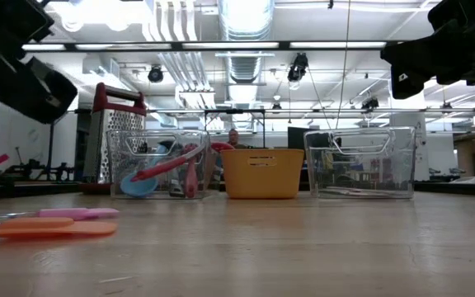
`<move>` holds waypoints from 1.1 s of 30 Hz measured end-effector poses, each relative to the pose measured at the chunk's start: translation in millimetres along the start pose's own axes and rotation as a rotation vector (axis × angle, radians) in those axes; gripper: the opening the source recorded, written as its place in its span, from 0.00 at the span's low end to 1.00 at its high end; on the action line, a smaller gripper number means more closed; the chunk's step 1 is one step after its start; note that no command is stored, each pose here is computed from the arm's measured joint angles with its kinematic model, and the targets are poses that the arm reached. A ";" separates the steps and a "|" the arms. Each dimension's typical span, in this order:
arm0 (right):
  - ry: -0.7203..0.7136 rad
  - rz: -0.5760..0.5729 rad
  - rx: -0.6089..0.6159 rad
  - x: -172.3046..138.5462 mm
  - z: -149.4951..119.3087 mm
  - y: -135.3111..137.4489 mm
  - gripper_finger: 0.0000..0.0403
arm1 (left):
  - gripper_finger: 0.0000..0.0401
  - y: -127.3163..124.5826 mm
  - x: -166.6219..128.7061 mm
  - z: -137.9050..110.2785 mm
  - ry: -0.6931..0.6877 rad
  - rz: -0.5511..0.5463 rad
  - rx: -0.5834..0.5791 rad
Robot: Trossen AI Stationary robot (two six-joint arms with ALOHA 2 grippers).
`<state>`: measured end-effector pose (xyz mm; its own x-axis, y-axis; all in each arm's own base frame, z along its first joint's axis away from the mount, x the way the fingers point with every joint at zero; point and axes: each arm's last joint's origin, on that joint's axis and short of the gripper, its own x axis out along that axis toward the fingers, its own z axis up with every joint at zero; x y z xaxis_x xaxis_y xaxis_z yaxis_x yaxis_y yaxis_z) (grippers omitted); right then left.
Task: Pick & Place Kitchen Items
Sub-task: Put the pink spatula into the yellow bin
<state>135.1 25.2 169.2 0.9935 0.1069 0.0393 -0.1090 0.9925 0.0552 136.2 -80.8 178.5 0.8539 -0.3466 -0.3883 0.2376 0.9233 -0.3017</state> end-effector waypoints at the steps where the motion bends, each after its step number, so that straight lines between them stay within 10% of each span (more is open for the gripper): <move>1: 0.000 0.000 0.000 0.0 0.0 0.0 0.02 | 0.38 -2.5 1.3 -1.3 0.004 0.016 -0.007; 33: 0.000 0.000 0.000 0.0 0.0 0.0 0.02 | 0.54 -26.5 90.3 -13.4 0.190 0.410 -0.037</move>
<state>135.1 25.2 169.2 0.9935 0.1064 0.0398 -0.1086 0.9926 0.0552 200.9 -138.8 139.7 0.7729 0.0195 -0.6342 -0.1222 0.9854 -0.1187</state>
